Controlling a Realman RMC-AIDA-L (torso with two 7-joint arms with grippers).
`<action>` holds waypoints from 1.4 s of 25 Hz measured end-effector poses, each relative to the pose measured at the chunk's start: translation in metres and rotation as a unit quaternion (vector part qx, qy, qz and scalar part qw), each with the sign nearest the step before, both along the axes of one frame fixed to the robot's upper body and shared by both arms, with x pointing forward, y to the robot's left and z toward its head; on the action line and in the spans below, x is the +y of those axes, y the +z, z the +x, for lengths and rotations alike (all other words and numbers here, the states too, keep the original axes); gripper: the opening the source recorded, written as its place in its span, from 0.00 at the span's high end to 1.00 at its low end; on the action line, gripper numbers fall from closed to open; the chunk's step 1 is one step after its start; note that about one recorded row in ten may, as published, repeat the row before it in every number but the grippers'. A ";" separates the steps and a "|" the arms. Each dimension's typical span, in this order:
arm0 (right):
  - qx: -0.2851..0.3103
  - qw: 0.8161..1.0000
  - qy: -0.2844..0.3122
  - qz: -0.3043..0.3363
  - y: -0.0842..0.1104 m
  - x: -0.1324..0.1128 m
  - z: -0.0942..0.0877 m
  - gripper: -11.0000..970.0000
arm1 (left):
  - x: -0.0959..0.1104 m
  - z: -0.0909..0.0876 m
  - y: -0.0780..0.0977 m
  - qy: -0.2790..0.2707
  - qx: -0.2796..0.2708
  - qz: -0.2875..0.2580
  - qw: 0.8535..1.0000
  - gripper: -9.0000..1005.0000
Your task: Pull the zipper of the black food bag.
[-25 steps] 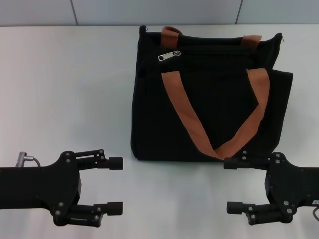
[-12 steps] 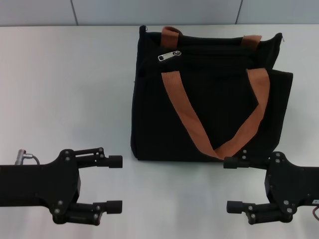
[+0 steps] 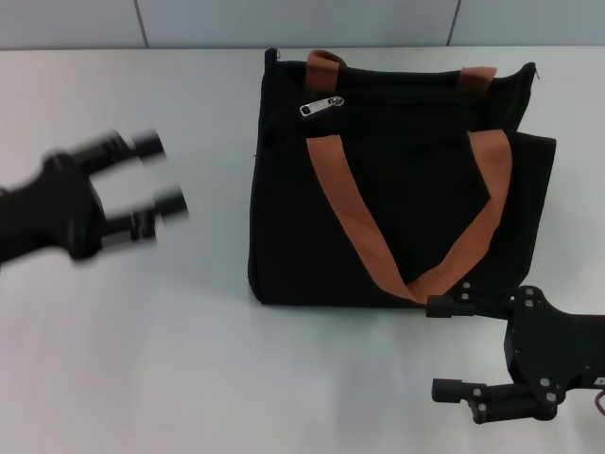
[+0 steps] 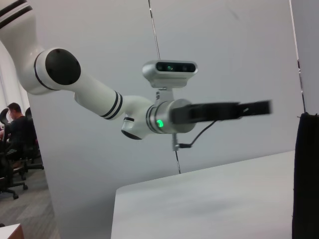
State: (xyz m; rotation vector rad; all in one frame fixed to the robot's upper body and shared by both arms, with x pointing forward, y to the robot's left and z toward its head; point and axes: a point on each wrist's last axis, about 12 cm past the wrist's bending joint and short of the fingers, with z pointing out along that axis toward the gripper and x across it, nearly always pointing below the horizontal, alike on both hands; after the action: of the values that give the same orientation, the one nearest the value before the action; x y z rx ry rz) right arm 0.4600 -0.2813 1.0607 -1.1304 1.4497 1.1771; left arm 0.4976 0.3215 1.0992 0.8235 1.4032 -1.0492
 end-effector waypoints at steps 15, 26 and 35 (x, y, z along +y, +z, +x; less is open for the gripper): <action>0.001 1.000 -0.004 -0.002 -0.001 -0.002 0.000 0.15 | -0.055 0.059 -0.014 0.066 -0.009 0.088 0.994 0.20; 0.000 1.000 -0.009 -0.001 -0.003 -0.001 -0.003 0.16 | -0.079 0.079 -0.011 0.050 -0.034 0.135 0.989 0.20; -0.006 1.000 -0.017 0.013 0.000 0.001 0.000 0.17 | -0.079 0.080 -0.008 0.056 -0.038 0.124 0.990 0.40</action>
State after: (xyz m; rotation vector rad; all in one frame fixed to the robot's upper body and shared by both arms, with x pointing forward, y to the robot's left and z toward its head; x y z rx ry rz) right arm 0.4598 -0.2805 1.0607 -1.0895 1.4357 1.1598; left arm 0.5780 0.2427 1.0913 0.9420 1.5161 -0.7593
